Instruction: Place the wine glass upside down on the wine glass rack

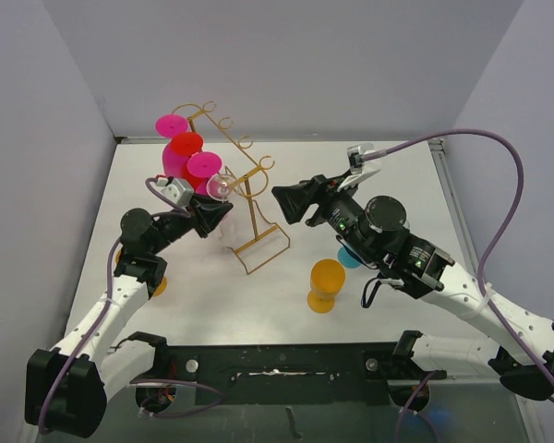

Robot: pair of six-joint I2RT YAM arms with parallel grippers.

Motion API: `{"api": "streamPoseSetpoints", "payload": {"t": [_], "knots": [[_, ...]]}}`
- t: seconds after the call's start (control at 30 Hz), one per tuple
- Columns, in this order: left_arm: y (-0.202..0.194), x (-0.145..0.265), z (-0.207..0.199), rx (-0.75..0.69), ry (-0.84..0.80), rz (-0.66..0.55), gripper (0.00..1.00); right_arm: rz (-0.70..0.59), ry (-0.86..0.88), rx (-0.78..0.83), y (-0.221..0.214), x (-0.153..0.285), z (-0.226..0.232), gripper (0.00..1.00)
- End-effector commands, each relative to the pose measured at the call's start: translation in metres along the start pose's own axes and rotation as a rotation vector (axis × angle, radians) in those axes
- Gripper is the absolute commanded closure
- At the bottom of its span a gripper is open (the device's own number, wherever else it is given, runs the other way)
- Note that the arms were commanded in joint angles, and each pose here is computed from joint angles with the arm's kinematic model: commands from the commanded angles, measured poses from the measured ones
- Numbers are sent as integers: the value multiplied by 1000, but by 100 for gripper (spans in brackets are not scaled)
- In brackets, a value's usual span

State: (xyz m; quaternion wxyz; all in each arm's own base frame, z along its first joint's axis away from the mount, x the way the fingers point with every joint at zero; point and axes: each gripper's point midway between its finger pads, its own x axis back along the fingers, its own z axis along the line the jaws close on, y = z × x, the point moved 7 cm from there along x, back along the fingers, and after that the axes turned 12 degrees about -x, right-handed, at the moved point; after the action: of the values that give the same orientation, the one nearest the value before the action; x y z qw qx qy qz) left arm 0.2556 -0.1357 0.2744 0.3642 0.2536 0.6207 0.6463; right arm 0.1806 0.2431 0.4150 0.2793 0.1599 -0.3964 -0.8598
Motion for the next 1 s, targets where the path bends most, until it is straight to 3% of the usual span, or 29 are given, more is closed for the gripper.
{"api": "streamPoseSetpoints", "payload": {"t": [0.0, 0.3, 0.57, 0.73, 0.97], "knots": [[11, -2, 5, -14, 39, -40, 79, -63, 15, -36, 14, 5, 4, 30], [14, 3, 6, 0, 76, -14, 76, -68, -18, -30, 15, 2, 2, 31], [23, 20, -6, 44, 111, 10, 62, -51, -97, 8, 12, 7, -11, 31], [26, 45, -6, 66, 291, 41, 59, 20, -228, 70, -4, 17, -39, 30], [45, 98, 2, 132, 702, 63, 52, 268, -473, 133, -39, 46, -82, 29]]}}
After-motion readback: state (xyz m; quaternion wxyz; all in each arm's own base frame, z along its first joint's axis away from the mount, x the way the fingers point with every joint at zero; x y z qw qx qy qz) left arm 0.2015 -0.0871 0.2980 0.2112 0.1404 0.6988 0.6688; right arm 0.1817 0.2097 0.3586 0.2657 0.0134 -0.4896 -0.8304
